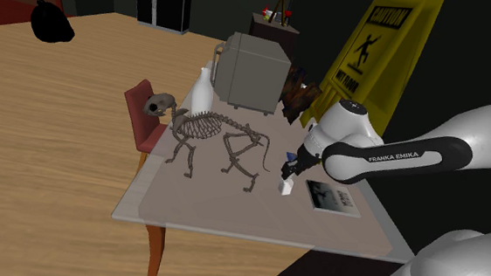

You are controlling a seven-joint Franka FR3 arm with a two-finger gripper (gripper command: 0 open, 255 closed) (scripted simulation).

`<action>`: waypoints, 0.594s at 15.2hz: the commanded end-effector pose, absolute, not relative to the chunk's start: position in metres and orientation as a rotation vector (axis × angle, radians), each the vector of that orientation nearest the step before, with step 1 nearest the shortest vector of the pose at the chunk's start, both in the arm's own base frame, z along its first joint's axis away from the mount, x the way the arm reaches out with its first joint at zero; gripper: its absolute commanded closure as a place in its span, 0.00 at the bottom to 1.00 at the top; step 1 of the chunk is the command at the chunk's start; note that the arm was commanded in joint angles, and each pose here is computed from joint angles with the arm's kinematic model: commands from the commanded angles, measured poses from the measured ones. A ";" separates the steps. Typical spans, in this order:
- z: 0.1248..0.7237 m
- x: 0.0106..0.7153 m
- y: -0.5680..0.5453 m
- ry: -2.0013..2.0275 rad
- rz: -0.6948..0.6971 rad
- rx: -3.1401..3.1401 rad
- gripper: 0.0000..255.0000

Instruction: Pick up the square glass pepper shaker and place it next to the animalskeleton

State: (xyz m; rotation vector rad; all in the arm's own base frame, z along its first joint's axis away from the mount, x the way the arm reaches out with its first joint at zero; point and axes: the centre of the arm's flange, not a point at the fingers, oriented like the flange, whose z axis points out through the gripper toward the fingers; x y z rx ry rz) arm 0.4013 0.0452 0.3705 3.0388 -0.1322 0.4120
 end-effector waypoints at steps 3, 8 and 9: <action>0.371 0.401 0.045 -0.132 0.412 3.039 0.00; 0.409 0.391 0.048 -0.132 0.412 3.039 0.00; 0.419 0.388 0.049 -0.132 0.412 3.039 0.00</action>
